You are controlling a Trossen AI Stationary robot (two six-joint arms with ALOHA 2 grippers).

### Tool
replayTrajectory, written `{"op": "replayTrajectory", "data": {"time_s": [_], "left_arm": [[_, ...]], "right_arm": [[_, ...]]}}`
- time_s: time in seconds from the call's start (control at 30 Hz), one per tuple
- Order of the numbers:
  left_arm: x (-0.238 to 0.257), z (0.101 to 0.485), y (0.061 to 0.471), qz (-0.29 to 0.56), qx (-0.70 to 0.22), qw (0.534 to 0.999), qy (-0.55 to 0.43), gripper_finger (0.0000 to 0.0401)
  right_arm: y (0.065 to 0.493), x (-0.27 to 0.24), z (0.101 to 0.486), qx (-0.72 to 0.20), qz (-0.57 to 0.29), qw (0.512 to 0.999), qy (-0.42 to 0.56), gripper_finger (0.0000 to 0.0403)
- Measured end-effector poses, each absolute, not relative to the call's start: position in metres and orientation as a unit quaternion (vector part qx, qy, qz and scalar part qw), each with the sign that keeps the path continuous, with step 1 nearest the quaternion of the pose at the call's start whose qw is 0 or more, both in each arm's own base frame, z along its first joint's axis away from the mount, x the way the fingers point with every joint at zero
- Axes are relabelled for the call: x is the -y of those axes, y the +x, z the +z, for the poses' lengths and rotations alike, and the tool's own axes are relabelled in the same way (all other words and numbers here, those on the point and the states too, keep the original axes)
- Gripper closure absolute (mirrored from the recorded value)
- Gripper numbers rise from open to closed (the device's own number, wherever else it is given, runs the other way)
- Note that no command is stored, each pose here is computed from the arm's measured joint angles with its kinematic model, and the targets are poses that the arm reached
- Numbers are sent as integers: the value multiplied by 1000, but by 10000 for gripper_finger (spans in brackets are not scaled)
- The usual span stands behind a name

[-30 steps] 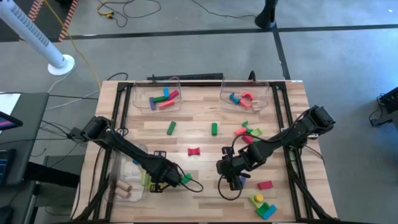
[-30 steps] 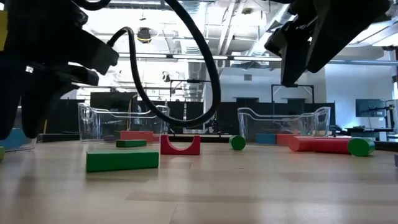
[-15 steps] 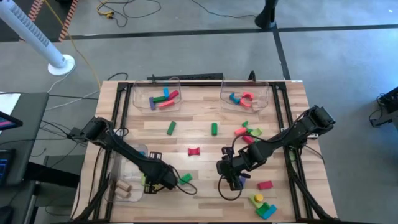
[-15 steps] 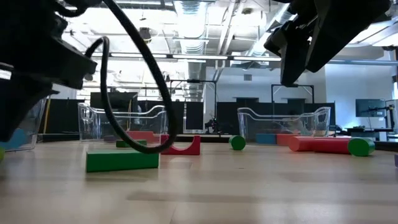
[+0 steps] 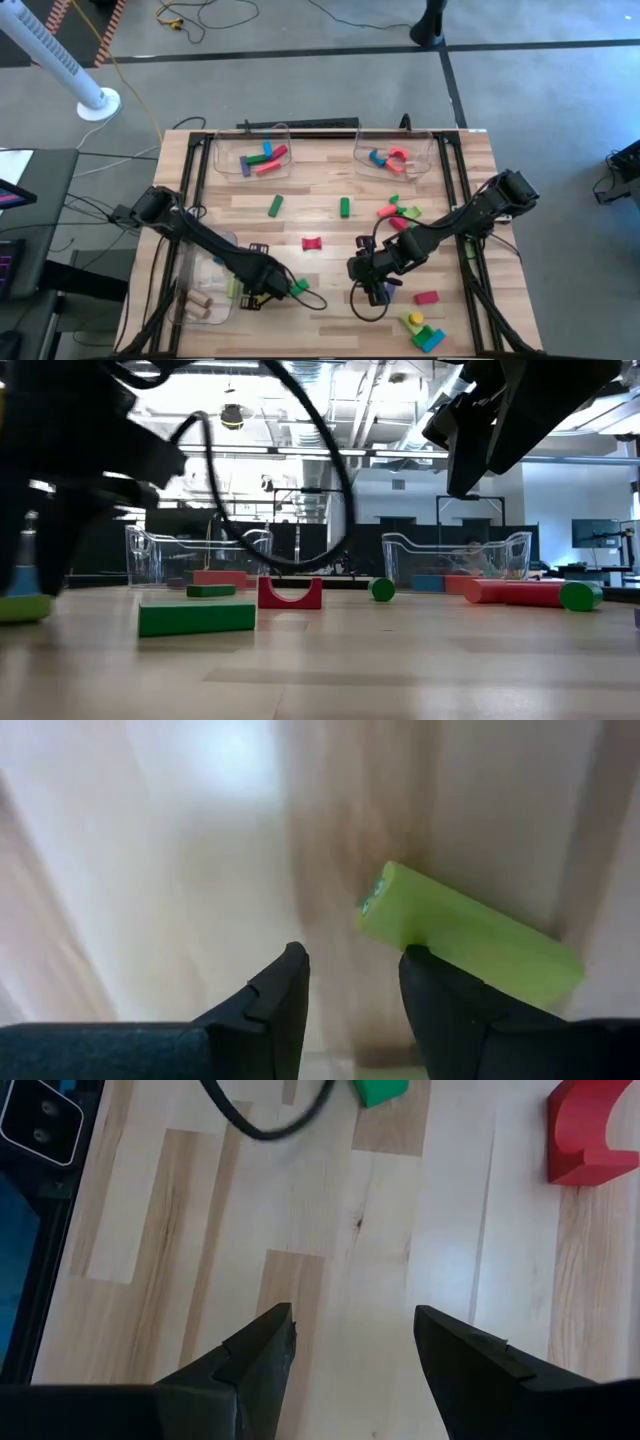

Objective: Sort blocks by size
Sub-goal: Put the light green rectangular block into the top left transparent bin

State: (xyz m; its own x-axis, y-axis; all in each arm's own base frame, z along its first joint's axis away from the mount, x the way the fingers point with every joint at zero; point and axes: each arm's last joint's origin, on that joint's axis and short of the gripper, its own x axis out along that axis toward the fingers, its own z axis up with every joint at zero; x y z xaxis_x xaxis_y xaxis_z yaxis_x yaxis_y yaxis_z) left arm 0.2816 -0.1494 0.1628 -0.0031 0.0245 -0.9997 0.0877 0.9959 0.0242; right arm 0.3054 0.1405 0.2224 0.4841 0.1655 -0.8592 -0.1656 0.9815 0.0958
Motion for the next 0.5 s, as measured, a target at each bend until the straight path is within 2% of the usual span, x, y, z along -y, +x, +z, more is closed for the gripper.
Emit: {"op": "replayTrajectory", "data": {"time_s": [0.13, 0.5], "left_arm": [[140, 162, 289, -16, -696, 716, 46, 254], [128, 182, 299, 0, -702, 708, 80, 254]], "right_arm": [[306, -141, 223, -496, 97, 863, 1, 163], [306, -141, 223, -495, 101, 863, -6, 163]]}}
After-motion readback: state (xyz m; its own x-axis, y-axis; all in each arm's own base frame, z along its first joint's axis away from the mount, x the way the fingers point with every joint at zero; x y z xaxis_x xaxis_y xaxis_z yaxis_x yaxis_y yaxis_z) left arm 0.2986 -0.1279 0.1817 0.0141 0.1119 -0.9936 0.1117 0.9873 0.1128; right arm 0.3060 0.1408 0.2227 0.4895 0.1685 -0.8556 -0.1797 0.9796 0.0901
